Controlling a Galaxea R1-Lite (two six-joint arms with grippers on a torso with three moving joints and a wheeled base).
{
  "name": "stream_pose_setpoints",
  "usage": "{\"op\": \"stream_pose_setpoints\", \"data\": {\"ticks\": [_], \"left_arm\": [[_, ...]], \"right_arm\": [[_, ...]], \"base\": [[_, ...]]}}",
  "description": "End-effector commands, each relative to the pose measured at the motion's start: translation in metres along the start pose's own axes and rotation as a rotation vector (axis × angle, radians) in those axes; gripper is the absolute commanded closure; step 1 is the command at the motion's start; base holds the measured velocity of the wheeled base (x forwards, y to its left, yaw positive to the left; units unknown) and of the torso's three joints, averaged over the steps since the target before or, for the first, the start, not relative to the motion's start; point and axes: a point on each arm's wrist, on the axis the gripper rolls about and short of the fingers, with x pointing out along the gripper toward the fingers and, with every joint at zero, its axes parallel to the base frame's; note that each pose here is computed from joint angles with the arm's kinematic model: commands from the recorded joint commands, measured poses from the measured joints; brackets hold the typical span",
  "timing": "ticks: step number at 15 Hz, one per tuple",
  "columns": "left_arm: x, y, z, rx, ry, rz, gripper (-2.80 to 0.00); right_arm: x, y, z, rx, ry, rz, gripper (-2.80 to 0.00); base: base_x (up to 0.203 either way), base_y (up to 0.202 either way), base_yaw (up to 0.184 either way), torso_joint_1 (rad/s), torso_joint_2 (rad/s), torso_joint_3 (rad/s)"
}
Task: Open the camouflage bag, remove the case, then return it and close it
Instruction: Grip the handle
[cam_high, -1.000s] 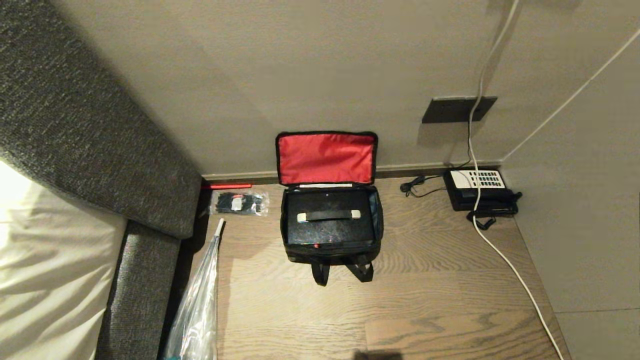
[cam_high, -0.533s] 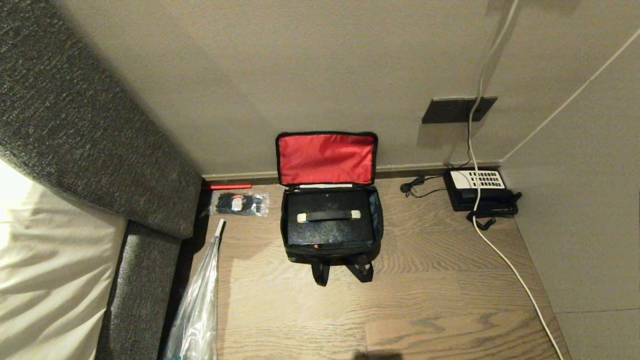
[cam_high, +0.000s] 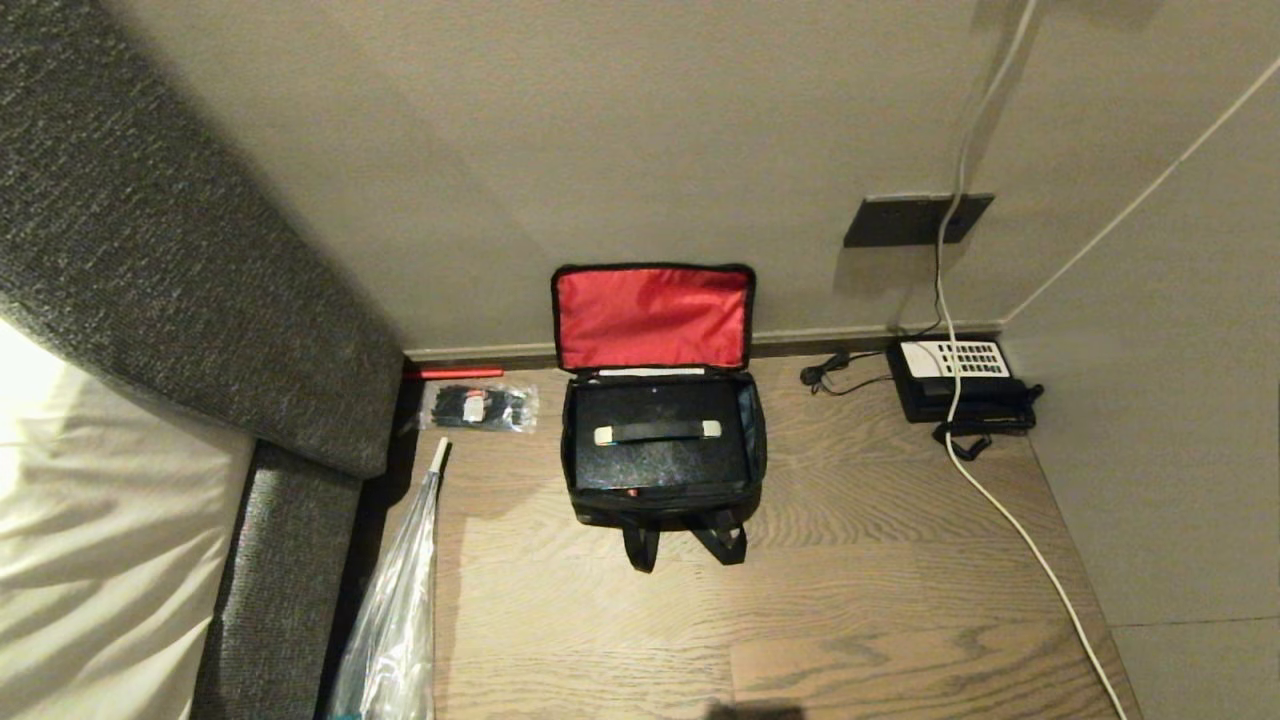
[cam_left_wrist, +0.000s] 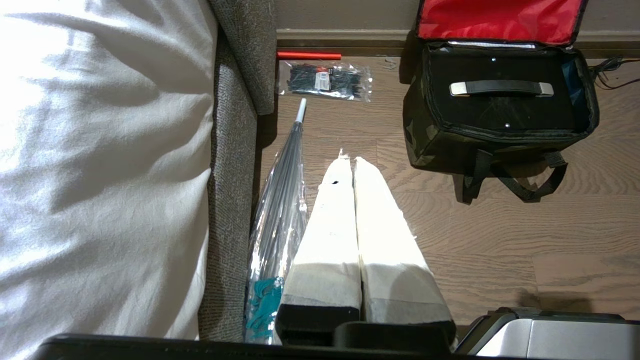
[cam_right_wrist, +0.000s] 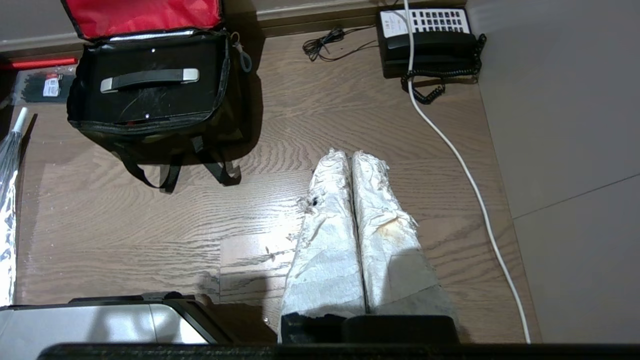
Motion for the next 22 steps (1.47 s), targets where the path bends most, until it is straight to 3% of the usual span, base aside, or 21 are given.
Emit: {"op": "stream_pose_setpoints", "data": {"ticks": [1, 14, 16, 22], "left_arm": [[-0.0002, 0.0000, 0.0003, -0.001, -0.004, 0.001, 0.00], [-0.0001, 0.0000, -0.0001, 0.000, -0.002, 0.001, 0.00], [-0.0001, 0.0000, -0.0001, -0.001, -0.002, 0.001, 0.00], [-0.0002, 0.0000, 0.0002, -0.001, -0.003, 0.001, 0.00]], "right_arm": [[-0.0002, 0.0000, -0.0001, 0.000, -0.002, 0.001, 0.00], [-0.0002, 0.0000, -0.0001, 0.001, -0.002, 0.000, 0.00], [0.0000, 0.0002, -0.0005, -0.035, -0.004, 0.010, 0.00], [-0.0003, 0.0001, -0.0007, -0.040, 0.006, 0.005, 0.00]], "base": [[0.000, 0.000, 0.000, 0.000, 0.00, 0.000], [0.000, 0.000, 0.000, 0.000, 0.00, 0.000], [0.000, 0.000, 0.000, 0.000, 0.00, 0.000], [0.000, 0.000, 0.000, 0.000, 0.00, 0.000]]}}
